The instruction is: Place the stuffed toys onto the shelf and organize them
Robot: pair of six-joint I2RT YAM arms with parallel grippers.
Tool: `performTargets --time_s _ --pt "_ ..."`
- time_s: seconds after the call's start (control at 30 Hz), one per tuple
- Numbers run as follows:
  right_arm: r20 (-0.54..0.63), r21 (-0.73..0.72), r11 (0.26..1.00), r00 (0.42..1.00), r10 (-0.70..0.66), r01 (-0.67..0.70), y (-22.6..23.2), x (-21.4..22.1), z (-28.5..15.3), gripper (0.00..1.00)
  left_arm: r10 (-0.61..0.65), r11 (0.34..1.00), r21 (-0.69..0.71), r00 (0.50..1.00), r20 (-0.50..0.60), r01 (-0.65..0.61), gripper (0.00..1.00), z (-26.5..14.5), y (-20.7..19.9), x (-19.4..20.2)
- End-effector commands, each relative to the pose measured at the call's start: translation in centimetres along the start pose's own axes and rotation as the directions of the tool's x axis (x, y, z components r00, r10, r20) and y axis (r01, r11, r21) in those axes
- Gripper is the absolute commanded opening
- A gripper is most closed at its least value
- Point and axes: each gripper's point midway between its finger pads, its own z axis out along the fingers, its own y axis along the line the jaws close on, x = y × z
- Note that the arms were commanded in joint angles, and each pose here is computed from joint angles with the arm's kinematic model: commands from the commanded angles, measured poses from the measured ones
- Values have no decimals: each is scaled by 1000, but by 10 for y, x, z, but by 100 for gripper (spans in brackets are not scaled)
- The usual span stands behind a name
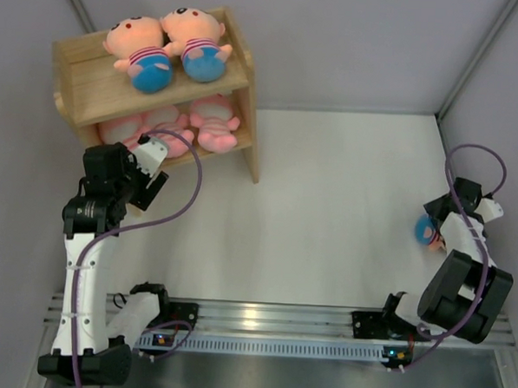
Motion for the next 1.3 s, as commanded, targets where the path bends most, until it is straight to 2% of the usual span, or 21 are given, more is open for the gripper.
performTargets --time_s 0.0,0.1,0.13,0.3,0.33,0.43,0.47,0.6,0.7,0.73,0.8,0.83,0.9,0.93,1.0,1.03,1.1,1.13,1.2,1.23,1.27 --pt "-5 -73 997 1000 2 -2 13 3 13 97 -48 997 59 998 46 45 83 -11 -12 -8" --pt "-26 -149 988 999 -45 41 23 13 17 79 -58 994 101 997 60 51 83 -14 -19 -11" --pt "-36 -174 983 998 -57 49 26 17 18 67 -63 992 115 996 61 56 83 -16 -22 -11" --pt "-76 -326 939 987 -141 109 56 29 9 37 -66 978 205 995 81 49 82 -27 -40 -13" --pt "-83 -344 930 983 -164 126 61 33 7 26 -62 974 222 995 76 43 82 -30 -45 -10" --pt "-80 -432 887 972 -219 164 81 42 -11 4 -49 966 259 995 92 24 82 -37 -53 -10" --pt "-80 -459 870 967 -241 179 88 45 -20 0 -39 961 276 996 82 15 82 -40 -57 -6" --pt "38 -564 755 924 -381 335 127 60 -80 0 -33 941 337 994 105 -4 82 -49 -70 -6" --pt "124 -719 564 874 -470 406 166 89 -161 0 -27 908 418 989 147 -37 82 -60 -87 -10" --pt "159 -776 471 854 -496 419 183 102 -200 0 -21 900 433 985 169 -55 83 -64 -90 -12" --pt "177 -818 392 832 -526 422 193 116 -240 0 -25 884 464 983 184 -64 87 -68 -97 -13" --pt "213 -842 312 802 -558 440 197 137 -272 0 -38 869 489 978 207 -70 87 -71 -102 -17" --pt "221 -890 219 798 -560 400 211 152 -323 0 -51 852 519 974 223 -74 91 -72 -110 -18" --pt "209 -925 137 774 -597 355 209 175 -354 0 -64 838 540 968 244 -81 91 -75 -115 -21" --pt "149 -959 106 785 -602 263 219 192 -386 0 -81 819 568 961 265 -88 94 -79 -122 -24" --pt "146 -971 62 775 -615 232 217 204 -410 0 -94 804 587 952 291 -99 94 -84 -126 -28" --pt "144 -977 29 750 -645 212 220 229 -428 0 -107 792 600 943 315 -111 95 -89 -131 -30" --pt "166 -980 -29 739 -653 195 217 238 -455 0 -114 785 608 938 327 -116 95 -92 -133 -32" --pt "175 -984 -91 697 -696 156 217 265 -475 0 -125 772 623 931 343 -126 96 -95 -138 -33" --pt "181 -983 -158 684 -707 96 213 272 -499 0 -122 772 623 931 345 -130 96 -95 -139 -32" --pt "175 -982 -172 681 -711 73 213 276 -507 0 -120 768 627 933 340 -130 96 -93 -141 -29"
